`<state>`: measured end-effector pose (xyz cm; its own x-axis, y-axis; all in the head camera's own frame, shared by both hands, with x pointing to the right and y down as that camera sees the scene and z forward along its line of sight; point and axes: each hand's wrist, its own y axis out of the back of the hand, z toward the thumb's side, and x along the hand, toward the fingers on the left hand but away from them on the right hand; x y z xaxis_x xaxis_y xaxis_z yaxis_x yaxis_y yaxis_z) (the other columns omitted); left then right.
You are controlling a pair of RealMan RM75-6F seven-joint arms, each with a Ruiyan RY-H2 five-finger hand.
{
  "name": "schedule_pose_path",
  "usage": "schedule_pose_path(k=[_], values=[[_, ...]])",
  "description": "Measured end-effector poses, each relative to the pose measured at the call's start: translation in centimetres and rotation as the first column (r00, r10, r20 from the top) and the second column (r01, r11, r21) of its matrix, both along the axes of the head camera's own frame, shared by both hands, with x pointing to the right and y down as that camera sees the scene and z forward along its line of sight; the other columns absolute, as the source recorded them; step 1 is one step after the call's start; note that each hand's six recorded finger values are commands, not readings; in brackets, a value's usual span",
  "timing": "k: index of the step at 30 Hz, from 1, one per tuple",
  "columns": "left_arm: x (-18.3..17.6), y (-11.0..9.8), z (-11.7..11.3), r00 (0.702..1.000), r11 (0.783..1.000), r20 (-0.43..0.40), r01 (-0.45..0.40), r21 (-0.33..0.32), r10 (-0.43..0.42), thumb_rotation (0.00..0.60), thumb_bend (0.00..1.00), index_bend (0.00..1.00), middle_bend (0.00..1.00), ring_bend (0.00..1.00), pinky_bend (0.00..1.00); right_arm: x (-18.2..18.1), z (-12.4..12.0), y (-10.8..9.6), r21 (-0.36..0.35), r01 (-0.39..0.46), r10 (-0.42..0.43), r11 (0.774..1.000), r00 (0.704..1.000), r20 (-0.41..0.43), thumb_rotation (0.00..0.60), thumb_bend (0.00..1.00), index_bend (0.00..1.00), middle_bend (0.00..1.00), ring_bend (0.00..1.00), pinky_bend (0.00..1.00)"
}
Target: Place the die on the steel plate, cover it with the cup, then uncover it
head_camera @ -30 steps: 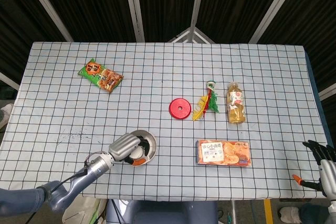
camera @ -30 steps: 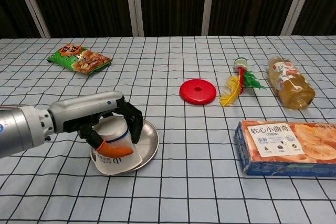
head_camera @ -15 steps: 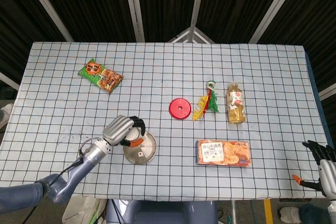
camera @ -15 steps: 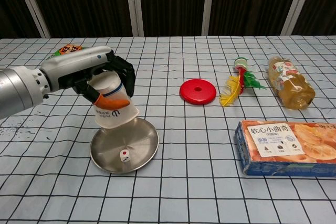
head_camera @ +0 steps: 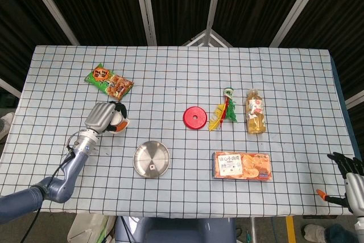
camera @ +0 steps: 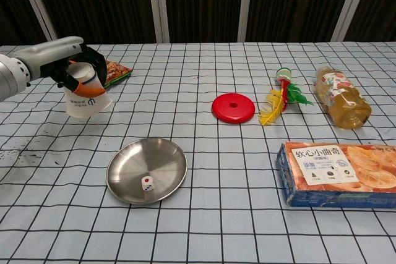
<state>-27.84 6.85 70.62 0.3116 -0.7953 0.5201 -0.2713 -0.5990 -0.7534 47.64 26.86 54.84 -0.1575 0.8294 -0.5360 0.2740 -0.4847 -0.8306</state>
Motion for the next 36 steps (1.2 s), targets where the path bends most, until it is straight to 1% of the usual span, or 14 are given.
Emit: schedule_pose_path(k=[4, 7, 11, 15, 17, 19, 21, 24, 26, 27, 29, 33, 36], values=[[-0.8, -1.2, 0.5, 0.999, 0.999, 0.038, 0.033, 0.02, -0.034, 0.6, 0.46, 0.57, 0.45, 0.36, 0.53, 0.0, 0.1, 0.0, -0.001, 0.0, 0.0, 1.0, 1.0, -0.002, 0.6, 0.06, 0.2, 0.14, 0.13, 0.0], [-1.1, -1.6, 0.9, 0.997, 0.998, 0.052, 0.053, 0.02, -0.054, 0.6, 0.46, 0.56, 0.42, 0.34, 0.52, 0.0, 0.2, 0.0, -0.003, 0.001, -0.001, 1.0, 1.0, -0.003, 0.6, 0.06, 0.2, 0.14, 0.13, 0.0], [-1.5, -1.4, 1.6, 0.996, 0.998, 0.068, 0.067, -0.003, -0.066, 0.6, 0.45, 0.53, 0.36, 0.3, 0.5, 0.0, 0.3, 0.0, -0.006, 0.002, -0.002, 1.0, 1.0, -0.004, 0.6, 0.06, 0.2, 0.14, 0.13, 0.0], [-1.7, -1.1, 2.0, 0.995, 0.997, 0.076, 0.069, -0.023, -0.067, 0.6, 0.4, 0.46, 0.29, 0.25, 0.46, 0.0, 0.4, 0.0, -0.009, 0.002, -0.002, 1.0, 1.0, -0.005, 0.6, 0.06, 0.2, 0.14, 0.13, 0.0], [-1.6, -0.9, 2.1, 0.995, 0.997, 0.078, 0.064, -0.034, -0.061, 0.6, 0.39, 0.44, 0.27, 0.24, 0.44, -0.1, 0.5, 0.0, -0.012, 0.002, -0.002, 1.0, 1.0, -0.005, 0.6, 0.06, 0.2, 0.14, 0.13, 0.0], [-1.5, -0.7, 2.0, 0.995, 0.998, 0.082, 0.052, -0.041, -0.049, 0.6, 0.38, 0.4, 0.24, 0.21, 0.41, -0.1, 0.6, 0.0, -0.013, 0.002, -0.002, 1.0, 1.0, -0.004, 0.6, 0.06, 0.2, 0.14, 0.13, 0.0], [-1.4, -0.6, 1.9, 0.996, 0.998, 0.083, 0.042, -0.045, -0.038, 0.6, 0.36, 0.36, 0.19, 0.15, 0.36, -0.1, 0.6, 0.0, -0.014, 0.002, -0.002, 1.0, 1.0, -0.003, 0.6, 0.06, 0.2, 0.14, 0.13, 0.0], [-1.2, -0.4, 1.6, 0.996, 0.998, 0.087, 0.026, -0.051, -0.021, 0.6, 0.32, 0.27, 0.09, 0.04, 0.26, -0.1, 0.6, 0.1, -0.015, 0.002, -0.002, 1.0, 1.0, -0.001, 0.6, 0.06, 0.2, 0.14, 0.13, 0.0], [-1.2, -0.2, 1.5, 0.996, 0.998, 0.09, 0.017, -0.057, -0.012, 0.6, 0.3, 0.22, 0.04, 0.0, 0.21, -0.1, 0.6, 0.1, -0.016, -0.002, 0.002, 1.0, 1.0, -0.002, 0.6, 0.06, 0.2, 0.14, 0.13, 0.0], [-1.2, -0.1, 1.4, 0.996, 0.998, 0.092, 0.014, -0.061, -0.008, 0.6, 0.29, 0.19, 0.02, 0.0, 0.19, -0.1, 0.5, 0.1, -0.015, -0.003, 0.003, 1.0, 1.0, -0.002, 0.6, 0.06, 0.2, 0.14, 0.13, 0.0], [-1.3, 0.0, 1.1, 0.996, 0.998, 0.092, 0.008, -0.069, -0.002, 0.6, 0.27, 0.17, 0.0, 0.0, 0.16, 0.0, 0.5, 0.0, -0.013, -0.008, 0.008, 1.0, 1.0, -0.002, 0.6, 0.06, 0.2, 0.14, 0.13, 0.0], [-1.3, 0.6, 0.4, 0.996, 0.997, 0.082, -0.008, -0.08, 0.015, 0.6, 0.26, 0.16, 0.0, 0.0, 0.13, 0.0, 0.6, 0.1, -0.018, -0.009, 0.009, 1.0, 1.0, 0.002, 0.6, 0.06, 0.2, 0.14, 0.13, 0.0], [-1.3, 1.4, -0.6, 0.997, 0.996, 0.064, -0.029, -0.081, 0.034, 0.6, 0.26, 0.16, 0.0, 0.0, 0.1, -0.2, 0.8, 0.2, -0.028, -0.004, 0.004, 1.0, 1.0, 0.005, 0.6, 0.06, 0.2, 0.14, 0.13, 0.0]])
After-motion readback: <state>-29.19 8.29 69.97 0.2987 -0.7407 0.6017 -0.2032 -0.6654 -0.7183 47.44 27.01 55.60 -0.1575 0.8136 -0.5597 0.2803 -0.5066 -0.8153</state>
